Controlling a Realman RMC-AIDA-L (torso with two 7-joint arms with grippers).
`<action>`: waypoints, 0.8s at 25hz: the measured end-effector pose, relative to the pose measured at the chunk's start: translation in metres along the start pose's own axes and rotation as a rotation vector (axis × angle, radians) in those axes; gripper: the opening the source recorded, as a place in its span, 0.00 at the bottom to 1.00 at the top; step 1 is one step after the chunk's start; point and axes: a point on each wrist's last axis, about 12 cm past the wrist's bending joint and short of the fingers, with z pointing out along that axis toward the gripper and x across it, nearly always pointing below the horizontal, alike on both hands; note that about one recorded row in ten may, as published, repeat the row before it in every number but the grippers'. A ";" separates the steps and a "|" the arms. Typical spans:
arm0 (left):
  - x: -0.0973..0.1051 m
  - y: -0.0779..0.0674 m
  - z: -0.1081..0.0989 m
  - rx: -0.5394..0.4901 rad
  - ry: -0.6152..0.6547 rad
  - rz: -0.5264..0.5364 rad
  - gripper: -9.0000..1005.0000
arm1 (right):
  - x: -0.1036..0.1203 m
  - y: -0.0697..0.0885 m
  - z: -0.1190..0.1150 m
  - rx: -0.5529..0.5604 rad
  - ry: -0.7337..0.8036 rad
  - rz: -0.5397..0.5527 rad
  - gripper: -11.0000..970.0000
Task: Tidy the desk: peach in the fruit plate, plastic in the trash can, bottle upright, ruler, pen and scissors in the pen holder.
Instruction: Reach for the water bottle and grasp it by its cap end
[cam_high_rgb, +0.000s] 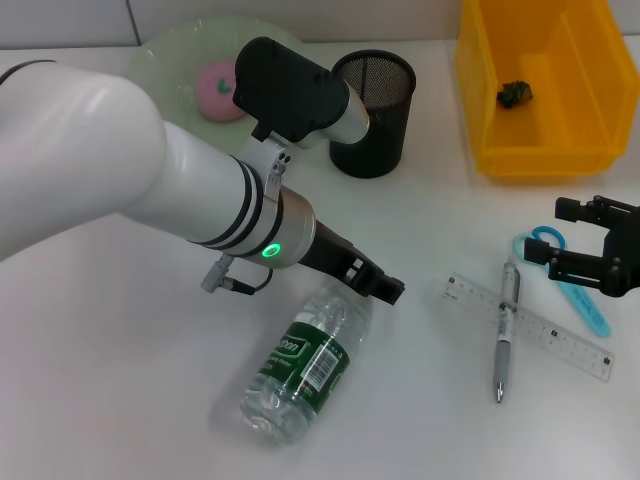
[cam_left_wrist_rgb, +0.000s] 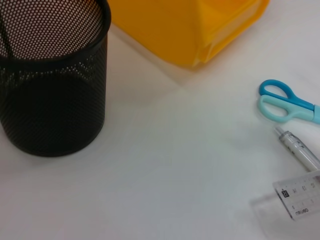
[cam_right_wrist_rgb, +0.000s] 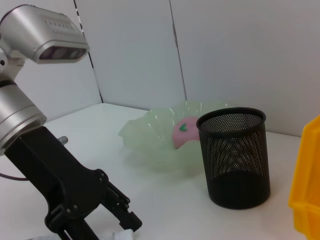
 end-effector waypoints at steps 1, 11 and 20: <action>0.000 0.000 0.000 0.000 0.000 0.000 0.78 | 0.000 0.000 0.000 0.000 0.000 0.000 0.79; 0.002 0.002 0.004 -0.005 0.020 0.011 0.76 | -0.001 0.000 0.004 -0.008 -0.005 0.011 0.79; 0.001 0.002 0.006 -0.003 0.051 0.057 0.67 | -0.001 -0.001 0.005 -0.010 -0.007 0.015 0.80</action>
